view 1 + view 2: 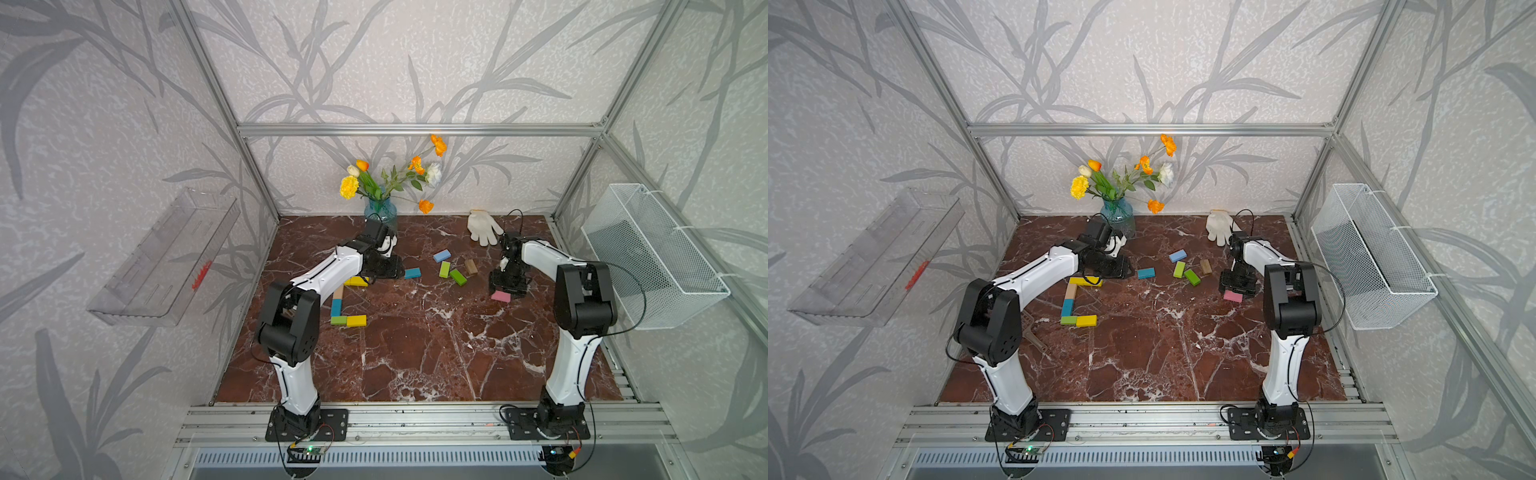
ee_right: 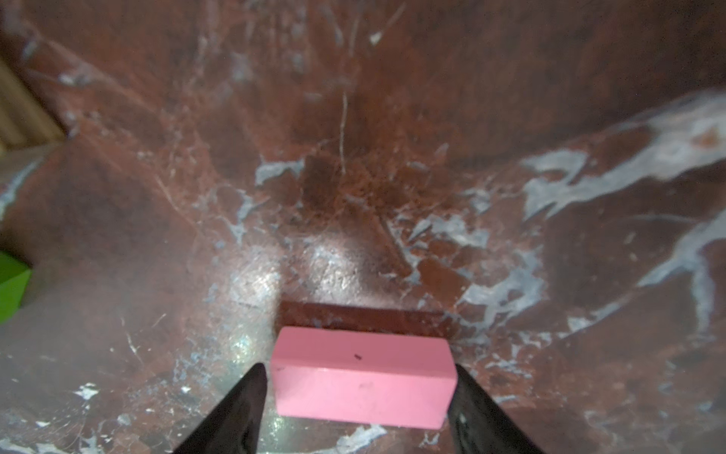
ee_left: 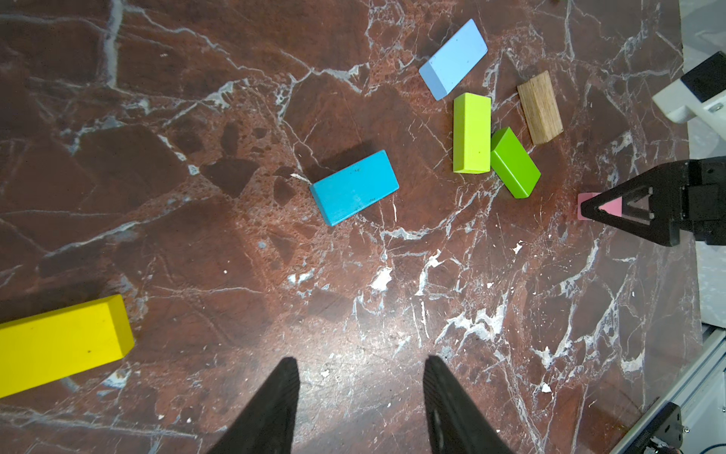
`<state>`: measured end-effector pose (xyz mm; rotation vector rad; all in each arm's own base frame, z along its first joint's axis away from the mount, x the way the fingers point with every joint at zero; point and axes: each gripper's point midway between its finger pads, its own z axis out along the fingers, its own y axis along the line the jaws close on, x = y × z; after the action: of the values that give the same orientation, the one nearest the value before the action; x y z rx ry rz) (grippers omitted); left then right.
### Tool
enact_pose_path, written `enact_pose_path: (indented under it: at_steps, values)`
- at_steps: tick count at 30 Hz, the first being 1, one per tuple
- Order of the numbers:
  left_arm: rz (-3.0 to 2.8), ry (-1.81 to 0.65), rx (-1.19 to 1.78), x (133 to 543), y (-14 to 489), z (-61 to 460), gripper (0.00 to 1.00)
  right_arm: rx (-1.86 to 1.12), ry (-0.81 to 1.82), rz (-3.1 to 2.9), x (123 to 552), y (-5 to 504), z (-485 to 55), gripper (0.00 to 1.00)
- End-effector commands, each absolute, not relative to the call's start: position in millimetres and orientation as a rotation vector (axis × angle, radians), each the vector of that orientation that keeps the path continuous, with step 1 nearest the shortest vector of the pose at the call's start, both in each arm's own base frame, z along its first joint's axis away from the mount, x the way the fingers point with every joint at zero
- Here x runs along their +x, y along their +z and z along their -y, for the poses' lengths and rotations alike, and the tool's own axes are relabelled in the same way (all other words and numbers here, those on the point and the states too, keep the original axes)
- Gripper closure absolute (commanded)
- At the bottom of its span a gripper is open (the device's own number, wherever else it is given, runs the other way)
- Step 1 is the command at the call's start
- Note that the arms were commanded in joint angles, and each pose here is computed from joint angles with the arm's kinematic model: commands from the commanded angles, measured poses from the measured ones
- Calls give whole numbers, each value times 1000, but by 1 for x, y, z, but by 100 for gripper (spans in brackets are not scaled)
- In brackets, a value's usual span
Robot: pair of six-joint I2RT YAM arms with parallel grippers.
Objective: Assemble the letter c with building blocks
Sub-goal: Pick up the building block from the center of the board.
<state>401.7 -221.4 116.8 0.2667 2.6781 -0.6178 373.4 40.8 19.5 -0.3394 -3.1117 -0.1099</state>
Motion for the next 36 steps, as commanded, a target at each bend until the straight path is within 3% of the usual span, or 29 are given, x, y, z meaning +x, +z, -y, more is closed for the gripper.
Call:
enact_pose_path:
  at_steps: [1,10,16,23,29,36]
  values:
    - [-2658,-633,264,408,129,225,48,-316,-130,3116,375,19,-41,37]
    - [-2684,-614,267,411,132,220,48,-68,-210,3165,376,36,-62,48]
    - [-2675,-609,271,411,136,216,48,404,-277,3190,377,50,-111,52]
    - [-2695,-666,260,410,138,220,48,1161,-233,3043,359,59,-195,56]
    - [-2699,-692,229,406,139,219,48,1605,-293,2863,343,67,-249,55]
    - [-2755,-677,135,402,129,206,48,1986,-352,2601,329,77,-273,55]
